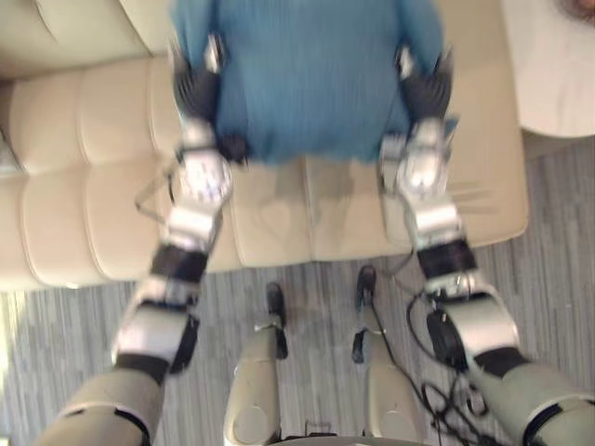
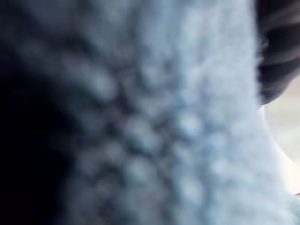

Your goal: Pick up cushions and gather them together orderly.

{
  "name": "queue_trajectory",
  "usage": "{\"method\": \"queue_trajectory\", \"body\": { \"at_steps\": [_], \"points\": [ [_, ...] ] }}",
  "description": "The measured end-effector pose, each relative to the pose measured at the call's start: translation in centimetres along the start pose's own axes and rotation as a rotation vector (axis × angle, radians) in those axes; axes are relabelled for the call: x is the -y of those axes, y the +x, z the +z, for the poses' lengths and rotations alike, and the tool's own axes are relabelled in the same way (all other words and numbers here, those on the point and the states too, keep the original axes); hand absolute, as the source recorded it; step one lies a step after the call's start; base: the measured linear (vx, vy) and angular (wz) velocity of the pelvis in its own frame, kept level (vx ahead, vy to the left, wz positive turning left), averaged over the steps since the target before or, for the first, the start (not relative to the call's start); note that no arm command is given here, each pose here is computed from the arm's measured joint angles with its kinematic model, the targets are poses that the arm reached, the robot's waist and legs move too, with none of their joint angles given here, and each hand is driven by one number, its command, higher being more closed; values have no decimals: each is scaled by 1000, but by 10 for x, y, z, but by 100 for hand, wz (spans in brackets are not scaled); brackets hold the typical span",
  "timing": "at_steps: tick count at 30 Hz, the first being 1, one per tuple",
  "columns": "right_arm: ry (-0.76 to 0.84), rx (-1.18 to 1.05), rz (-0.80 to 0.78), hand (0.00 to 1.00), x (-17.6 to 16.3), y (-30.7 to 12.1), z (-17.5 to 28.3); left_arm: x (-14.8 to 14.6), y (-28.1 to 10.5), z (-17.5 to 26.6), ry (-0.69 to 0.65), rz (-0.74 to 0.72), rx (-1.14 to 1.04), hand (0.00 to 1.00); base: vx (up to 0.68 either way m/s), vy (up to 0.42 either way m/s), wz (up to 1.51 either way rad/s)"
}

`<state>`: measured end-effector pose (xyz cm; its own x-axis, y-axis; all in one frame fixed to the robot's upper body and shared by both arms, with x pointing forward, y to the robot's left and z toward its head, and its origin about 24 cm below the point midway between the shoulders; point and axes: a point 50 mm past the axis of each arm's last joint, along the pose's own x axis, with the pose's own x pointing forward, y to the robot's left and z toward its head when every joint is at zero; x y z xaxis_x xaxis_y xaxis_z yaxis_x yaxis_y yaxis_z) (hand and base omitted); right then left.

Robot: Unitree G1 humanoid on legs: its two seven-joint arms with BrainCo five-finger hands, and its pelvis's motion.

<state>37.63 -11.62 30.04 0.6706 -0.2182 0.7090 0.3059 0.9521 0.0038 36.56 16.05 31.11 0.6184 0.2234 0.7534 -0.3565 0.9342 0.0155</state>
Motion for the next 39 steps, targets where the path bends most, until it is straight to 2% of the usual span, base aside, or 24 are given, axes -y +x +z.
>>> {"method": "queue_trajectory", "body": {
  "at_steps": [3,5,6,11,18,21,27,32,35,39],
  "points": [
    [56,82,-79,100,-4,36,43,-4,47,50,2,79,138,100,-78,7,14],
    [92,134,-131,100,-1,49,66,-3,65,77,-8,111,196,100,-65,19,21],
    [111,177,-159,0,-1,57,84,-4,75,93,-25,135,224,0,-36,13,18],
    [129,238,-209,0,0,83,130,-18,101,120,-105,267,204,0,-46,11,14],
    [322,98,-70,0,12,97,118,-27,107,105,-261,260,71,0,-36,10,14],
    [341,45,-21,0,10,93,100,-26,104,92,-293,242,24,0,-10,12,4],
    [262,-139,63,0,1,61,27,-24,67,9,-285,215,-198,0,-5,16,-5],
    [281,-114,86,0,-1,46,22,-31,29,-40,-229,205,-310,0,-41,-23,-8],
    [302,-66,65,0,14,27,14,-43,7,-53,-201,211,-304,0,-79,-53,-11],
    [206,11,-15,0,60,-24,-5,-64,-28,-50,-177,214,-188,0,-72,-73,0]
  ]
}}
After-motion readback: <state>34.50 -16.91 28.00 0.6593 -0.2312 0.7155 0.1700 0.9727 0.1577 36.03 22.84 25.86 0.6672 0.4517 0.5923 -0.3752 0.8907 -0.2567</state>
